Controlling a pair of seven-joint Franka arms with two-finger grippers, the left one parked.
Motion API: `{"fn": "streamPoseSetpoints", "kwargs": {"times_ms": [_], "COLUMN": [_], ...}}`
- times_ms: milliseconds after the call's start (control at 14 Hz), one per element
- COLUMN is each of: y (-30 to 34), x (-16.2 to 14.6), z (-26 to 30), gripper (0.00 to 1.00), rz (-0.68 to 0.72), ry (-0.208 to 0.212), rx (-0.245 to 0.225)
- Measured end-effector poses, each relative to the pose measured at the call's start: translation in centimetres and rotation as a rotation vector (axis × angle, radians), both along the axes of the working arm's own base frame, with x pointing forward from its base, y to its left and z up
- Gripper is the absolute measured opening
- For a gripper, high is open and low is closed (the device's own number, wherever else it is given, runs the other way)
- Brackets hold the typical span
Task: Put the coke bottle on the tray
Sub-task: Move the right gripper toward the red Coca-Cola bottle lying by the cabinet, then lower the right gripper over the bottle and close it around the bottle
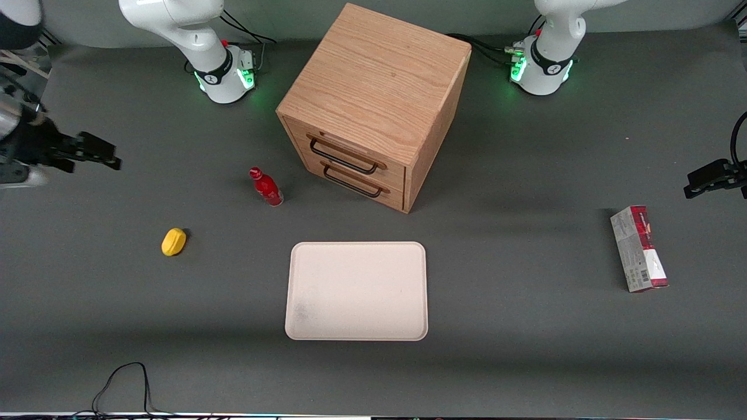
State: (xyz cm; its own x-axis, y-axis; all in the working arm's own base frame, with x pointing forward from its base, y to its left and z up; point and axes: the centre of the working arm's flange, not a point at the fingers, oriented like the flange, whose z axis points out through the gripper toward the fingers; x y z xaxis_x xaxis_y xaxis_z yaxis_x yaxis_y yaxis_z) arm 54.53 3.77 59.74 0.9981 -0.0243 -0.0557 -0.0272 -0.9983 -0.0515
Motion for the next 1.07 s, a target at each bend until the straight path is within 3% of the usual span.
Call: {"fn": "streamPoseSetpoints", "kwargs": {"times_ms": [429,643,1071], "y": [12.1,14.6,15.0], "x": [-0.4,-2.4,-6.5], "z": [-7.1,-13.1,-22.6], "gripper": [1.00,1.00,1.00], "rz": [0.019,0.002,0.001], "ry": [-0.041,0.009,0.002], "rx": [0.007,-0.012,-0.023]}}
